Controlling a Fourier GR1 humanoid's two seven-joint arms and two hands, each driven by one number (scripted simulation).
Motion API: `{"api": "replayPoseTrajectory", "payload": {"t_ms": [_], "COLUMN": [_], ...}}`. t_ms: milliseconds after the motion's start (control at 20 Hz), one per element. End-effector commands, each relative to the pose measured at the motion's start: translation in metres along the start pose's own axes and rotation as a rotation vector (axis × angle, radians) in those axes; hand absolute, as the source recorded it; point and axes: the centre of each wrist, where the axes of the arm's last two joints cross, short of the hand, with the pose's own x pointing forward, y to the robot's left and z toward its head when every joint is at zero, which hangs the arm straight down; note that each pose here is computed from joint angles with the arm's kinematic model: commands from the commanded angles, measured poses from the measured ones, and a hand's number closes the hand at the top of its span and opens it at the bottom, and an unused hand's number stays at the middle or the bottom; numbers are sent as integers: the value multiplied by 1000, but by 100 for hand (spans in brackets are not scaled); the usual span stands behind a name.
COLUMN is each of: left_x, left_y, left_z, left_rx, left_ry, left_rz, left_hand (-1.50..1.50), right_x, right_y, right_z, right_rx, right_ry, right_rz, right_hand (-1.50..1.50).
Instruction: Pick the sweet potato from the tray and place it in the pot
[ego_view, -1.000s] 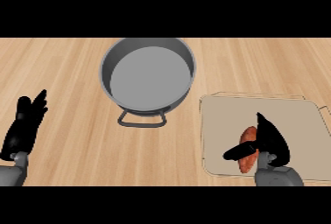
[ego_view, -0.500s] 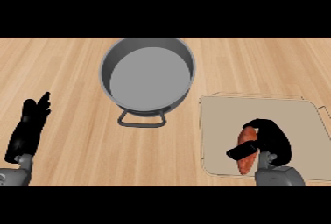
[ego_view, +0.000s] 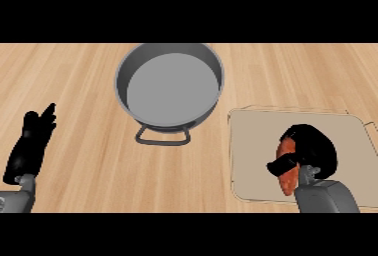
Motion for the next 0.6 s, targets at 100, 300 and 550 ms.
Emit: {"api": "replayPoseTrajectory", "payload": {"t_ms": [100,300,550], "left_x": [5,5,-7], "left_y": [-4,-6,3], "left_z": [-2,-2,-4], "left_rx": [-31,-18,-13], "left_ry": [-17,-10,8], "left_rz": [-4,-11,13], "left_hand": [0,0,0], "right_x": [6,-15,0], "right_y": [-36,-95,-106], "right_z": [-18,-54,-63], "right_rx": [47,-96,-259], "right_ry": [-482,-590,-694], "right_rz": [274,334,163], "right_hand": [150,150,150]}}
